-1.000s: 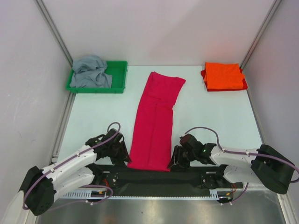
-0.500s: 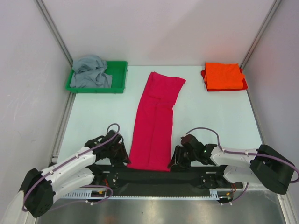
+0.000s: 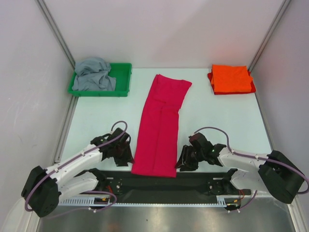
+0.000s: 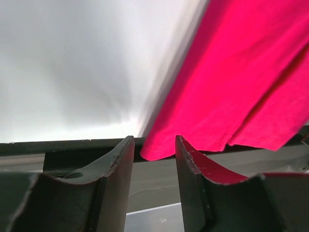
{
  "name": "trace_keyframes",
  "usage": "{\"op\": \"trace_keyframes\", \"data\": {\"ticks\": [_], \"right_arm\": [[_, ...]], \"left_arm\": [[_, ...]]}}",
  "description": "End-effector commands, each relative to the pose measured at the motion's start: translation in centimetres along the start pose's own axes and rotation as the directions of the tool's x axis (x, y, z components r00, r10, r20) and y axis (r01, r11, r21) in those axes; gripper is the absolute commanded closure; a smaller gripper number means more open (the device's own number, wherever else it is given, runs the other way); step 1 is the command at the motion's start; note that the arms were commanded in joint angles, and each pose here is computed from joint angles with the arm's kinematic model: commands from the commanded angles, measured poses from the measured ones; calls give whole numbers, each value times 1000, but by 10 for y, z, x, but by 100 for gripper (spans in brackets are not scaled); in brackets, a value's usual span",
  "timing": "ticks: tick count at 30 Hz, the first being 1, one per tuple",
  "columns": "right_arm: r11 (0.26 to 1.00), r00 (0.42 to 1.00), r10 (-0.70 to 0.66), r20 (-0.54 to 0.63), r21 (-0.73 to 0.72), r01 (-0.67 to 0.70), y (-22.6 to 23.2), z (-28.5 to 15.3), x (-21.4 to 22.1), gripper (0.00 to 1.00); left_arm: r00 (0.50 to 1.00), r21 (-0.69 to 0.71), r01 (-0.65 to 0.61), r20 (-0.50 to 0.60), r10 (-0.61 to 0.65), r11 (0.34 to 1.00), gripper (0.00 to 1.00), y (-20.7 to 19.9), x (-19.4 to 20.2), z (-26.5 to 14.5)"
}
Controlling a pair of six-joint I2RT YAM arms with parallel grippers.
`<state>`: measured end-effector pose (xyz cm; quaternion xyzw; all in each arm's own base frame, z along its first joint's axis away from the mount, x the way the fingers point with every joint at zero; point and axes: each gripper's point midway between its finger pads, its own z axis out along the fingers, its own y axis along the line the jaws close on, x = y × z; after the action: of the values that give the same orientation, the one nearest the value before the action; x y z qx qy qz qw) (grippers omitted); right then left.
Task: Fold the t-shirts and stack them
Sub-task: Fold the tshirt
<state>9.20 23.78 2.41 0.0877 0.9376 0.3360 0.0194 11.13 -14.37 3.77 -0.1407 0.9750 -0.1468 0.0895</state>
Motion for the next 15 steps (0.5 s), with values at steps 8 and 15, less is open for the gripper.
{"op": "trace_keyframes", "data": {"ticks": [8, 15], "right_arm": [[999, 999, -45, -7, 14, 45, 5, 6, -3, 58], [996, 999, -46, 2, 80, 45, -3, 17, 1, 60]], "left_arm": [[999, 12, -33, -26, 33, 999, 55, 0, 2, 12], [996, 30, -41, -82, 43, 999, 61, -2, 11, 21]]}}
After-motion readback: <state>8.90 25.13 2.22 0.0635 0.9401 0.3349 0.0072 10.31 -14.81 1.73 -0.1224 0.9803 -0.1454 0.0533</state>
